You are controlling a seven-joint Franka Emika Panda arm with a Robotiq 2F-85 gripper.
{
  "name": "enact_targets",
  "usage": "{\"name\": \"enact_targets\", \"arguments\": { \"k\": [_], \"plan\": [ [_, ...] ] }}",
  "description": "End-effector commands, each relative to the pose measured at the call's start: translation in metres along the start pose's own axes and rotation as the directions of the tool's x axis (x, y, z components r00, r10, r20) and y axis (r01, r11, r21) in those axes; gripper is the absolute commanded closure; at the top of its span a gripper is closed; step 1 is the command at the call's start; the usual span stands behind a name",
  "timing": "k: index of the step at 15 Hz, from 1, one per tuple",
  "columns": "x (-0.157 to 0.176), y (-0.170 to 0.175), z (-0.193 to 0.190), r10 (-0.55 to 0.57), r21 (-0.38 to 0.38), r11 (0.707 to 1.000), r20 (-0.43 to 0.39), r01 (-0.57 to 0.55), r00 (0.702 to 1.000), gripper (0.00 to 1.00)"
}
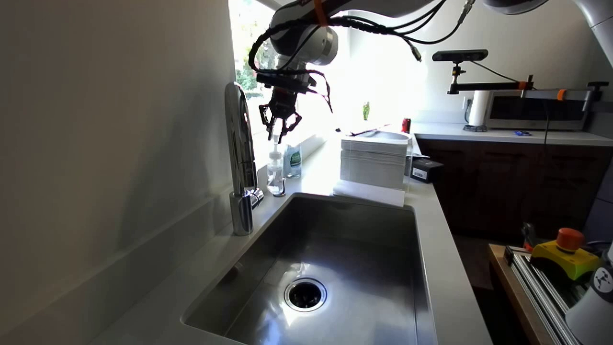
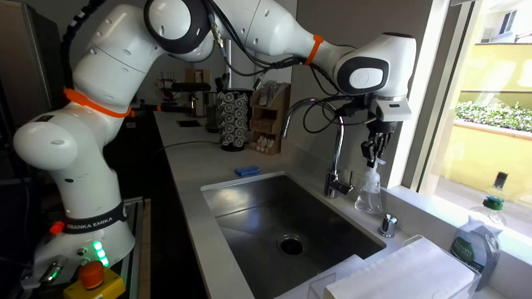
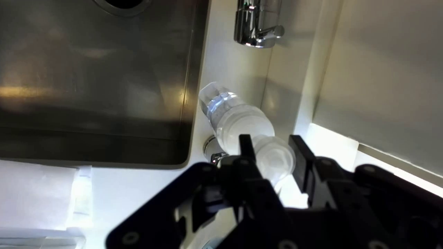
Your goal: Move the left bottle to the left
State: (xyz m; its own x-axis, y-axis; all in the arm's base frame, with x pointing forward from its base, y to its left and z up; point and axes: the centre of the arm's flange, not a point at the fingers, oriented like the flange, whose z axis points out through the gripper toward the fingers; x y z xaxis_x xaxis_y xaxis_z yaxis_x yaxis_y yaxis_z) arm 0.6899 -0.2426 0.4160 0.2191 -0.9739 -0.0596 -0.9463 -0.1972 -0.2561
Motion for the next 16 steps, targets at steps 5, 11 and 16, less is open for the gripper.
{"name": "enact_targets", "arguments": {
  "k": [5,11,16],
  "plan": [
    [0.014,-0.027,0.023,0.12,-0.007,0.993,0.054,-0.12,0.991,0.92],
    [0.014,-0.032,0.033,0.2,-0.041,0.979,0.06,-0.198,0.978,0.92],
    [0.017,-0.038,0.039,0.254,-0.034,0.967,0.041,-0.252,0.966,0.92]
  ]
}}
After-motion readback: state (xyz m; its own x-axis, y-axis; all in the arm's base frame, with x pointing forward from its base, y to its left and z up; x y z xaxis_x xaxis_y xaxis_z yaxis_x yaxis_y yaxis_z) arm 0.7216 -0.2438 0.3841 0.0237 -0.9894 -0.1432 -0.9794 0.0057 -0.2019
